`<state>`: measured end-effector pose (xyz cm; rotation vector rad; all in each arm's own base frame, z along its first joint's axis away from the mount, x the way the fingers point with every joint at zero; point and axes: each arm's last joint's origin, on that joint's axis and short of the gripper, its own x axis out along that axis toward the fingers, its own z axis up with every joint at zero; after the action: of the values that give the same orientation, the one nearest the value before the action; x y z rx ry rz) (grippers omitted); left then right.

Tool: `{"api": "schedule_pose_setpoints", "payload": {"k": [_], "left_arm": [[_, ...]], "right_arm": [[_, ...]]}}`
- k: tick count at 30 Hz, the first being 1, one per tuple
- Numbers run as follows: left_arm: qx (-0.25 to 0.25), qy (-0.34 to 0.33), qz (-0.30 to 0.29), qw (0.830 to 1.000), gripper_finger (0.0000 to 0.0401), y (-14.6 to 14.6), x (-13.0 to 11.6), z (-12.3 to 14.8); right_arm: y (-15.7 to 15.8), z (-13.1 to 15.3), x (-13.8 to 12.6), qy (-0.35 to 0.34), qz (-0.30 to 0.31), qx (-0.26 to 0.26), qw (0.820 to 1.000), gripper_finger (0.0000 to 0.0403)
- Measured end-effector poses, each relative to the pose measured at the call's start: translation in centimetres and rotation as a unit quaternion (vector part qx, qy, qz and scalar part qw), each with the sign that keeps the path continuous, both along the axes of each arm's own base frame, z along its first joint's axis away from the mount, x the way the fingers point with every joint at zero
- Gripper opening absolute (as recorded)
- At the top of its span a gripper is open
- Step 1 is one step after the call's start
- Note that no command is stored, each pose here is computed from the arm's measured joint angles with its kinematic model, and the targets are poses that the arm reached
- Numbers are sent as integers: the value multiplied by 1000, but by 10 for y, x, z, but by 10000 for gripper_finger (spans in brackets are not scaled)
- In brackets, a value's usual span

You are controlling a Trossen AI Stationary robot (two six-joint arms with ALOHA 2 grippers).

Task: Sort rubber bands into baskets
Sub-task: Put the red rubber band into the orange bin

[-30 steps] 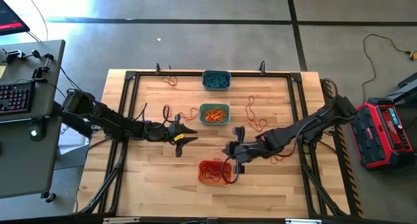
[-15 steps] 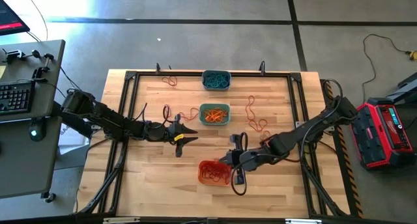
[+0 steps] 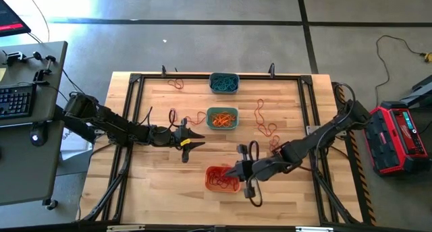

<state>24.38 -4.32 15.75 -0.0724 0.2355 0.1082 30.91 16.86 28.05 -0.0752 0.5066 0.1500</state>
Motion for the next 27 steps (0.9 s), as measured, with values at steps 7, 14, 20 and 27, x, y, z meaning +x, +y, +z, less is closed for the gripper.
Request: {"api": "schedule_pose_setpoints", "payload": {"k": [7, 14, 20, 27], "left_arm": [[0, 0, 0, 1000, 111, 0, 0, 0], [0, 0, 0, 1000, 111, 0, 0, 0], [0, 0, 0, 1000, 111, 0, 0, 0], [0, 0, 0, 1000, 111, 0, 0, 0]], "right_arm": [[1, 2, 2, -12, 16, -1, 1000, 0], [-5, -24, 14, 40, -4, -17, 999, 0], [-14, -52, 29, 102, 5, 24, 994, 0], [-29, -52, 37, 117, 34, 59, 991, 0]]}}
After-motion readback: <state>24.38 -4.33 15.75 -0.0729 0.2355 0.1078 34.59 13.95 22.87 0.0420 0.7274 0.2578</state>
